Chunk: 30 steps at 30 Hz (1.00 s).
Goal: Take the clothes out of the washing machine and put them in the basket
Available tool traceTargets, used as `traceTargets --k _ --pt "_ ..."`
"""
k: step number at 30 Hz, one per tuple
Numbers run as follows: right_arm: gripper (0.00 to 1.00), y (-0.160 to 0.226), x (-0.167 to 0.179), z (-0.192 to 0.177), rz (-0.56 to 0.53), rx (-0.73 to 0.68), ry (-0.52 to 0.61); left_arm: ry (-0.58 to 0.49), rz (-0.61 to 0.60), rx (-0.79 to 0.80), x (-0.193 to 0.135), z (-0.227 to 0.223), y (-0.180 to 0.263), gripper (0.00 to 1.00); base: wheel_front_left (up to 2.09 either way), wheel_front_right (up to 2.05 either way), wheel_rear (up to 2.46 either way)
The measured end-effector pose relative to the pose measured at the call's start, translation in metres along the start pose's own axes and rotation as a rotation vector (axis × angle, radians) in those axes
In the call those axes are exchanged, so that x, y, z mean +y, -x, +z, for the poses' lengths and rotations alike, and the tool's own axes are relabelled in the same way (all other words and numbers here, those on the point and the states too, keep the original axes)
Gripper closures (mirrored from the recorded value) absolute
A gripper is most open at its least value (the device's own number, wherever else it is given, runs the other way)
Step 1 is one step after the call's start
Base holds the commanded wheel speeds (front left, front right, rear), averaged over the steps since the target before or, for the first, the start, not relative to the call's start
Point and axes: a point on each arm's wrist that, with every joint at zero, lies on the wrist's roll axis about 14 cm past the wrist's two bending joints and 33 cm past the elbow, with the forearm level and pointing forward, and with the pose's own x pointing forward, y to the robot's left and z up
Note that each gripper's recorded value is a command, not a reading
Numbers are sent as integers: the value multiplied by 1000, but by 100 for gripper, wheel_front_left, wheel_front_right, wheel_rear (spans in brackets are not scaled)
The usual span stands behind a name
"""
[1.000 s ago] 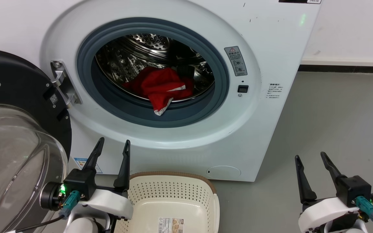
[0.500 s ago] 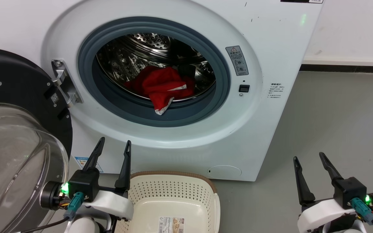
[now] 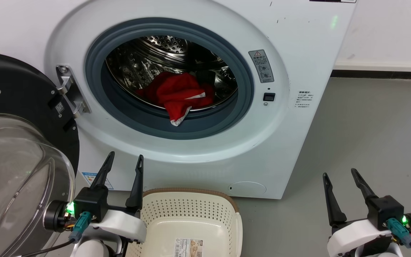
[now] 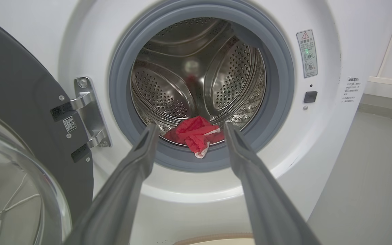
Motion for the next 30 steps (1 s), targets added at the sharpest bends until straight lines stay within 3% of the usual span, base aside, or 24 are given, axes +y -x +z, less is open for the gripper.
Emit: traceTargets --k 12,30 --pt "0 -9 2 3 8 -10 -4 4 -11 1 -3 -3 -25 0 0 0 0" --pt "0 -43 -9 -31 -6 59 -29 -46 -86 89 -2 -58 -159 0 0 0 0"
